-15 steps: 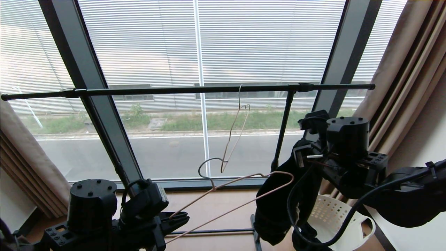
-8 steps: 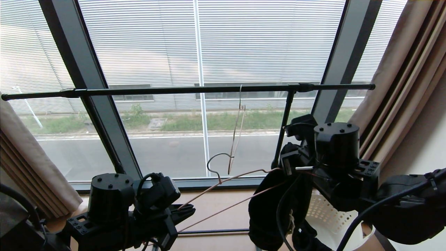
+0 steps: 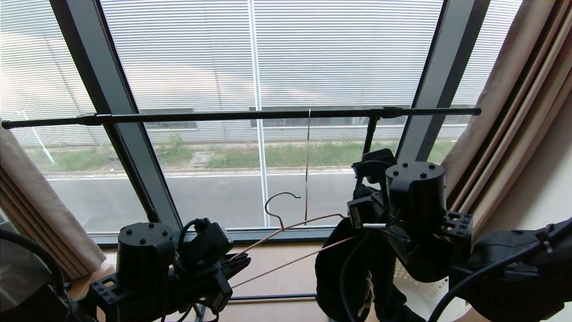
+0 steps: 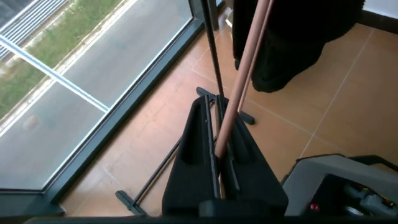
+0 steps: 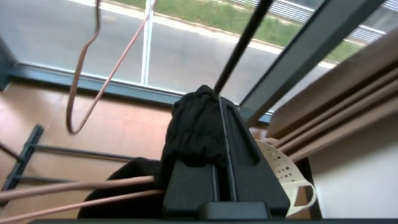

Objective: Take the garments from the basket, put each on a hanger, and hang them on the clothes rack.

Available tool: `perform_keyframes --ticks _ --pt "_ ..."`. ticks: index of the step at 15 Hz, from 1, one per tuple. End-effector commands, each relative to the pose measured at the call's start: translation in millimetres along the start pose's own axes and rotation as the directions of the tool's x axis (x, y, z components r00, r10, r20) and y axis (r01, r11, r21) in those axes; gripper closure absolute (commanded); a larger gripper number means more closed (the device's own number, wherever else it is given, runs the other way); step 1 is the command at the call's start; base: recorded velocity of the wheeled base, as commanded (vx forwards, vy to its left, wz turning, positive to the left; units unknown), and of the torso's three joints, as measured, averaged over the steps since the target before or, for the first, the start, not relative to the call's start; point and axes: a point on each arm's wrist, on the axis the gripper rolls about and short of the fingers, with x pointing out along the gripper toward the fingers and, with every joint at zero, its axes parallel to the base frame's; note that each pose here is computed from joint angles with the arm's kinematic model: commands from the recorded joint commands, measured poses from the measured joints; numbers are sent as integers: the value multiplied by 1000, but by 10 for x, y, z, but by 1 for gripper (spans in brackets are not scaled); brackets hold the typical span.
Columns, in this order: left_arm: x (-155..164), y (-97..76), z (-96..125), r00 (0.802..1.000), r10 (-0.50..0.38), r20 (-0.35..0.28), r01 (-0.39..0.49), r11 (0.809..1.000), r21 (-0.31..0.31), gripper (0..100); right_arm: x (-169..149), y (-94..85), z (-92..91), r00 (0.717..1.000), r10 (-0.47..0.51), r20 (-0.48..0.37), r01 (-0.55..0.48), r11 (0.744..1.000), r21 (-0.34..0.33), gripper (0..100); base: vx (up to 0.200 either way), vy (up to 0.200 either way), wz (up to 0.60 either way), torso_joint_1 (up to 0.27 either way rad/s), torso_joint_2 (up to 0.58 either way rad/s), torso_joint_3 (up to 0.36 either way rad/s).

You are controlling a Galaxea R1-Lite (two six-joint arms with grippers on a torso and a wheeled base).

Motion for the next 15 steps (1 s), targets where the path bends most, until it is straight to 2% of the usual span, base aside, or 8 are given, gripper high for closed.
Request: perform_keyframes --ticks 1,3,5,7,9,12,15 --pt "-4 23 -19 999 36 -9 -36 999 -6 100 67 -25 17 999 -44 1 44 999 11 100 0 0 0 0 0 0" --pt "-15 115 -34 992 122 -30 -122 992 -15 100 85 -70 77 996 -92 14 92 995 30 100 0 0 0 0 0 0" --pt "3 160 -63 984 170 -54 -171 985 -20 100 114 -123 135 991 -130 24 129 990 50 100 0 0 0 0 0 0" --pt "49 175 -48 982 183 -39 -183 983 -16 100 105 -132 179 990 -133 34 131 990 59 100 0 0 0 0 0 0" --pt "161 199 20 975 221 -24 -221 975 -5 100 20 99 115 997 -71 34 69 996 47 100 0 0 0 0 0 0" --pt "244 146 46 975 223 -24 -223 975 -2 100 -61 200 118 998 -36 43 34 998 46 100 0 0 0 0 0 0" --pt "255 43 57 983 182 -20 -182 983 -22 100 -95 287 161 998 -12 59 7 997 79 100 0 0 0 0 0 0"
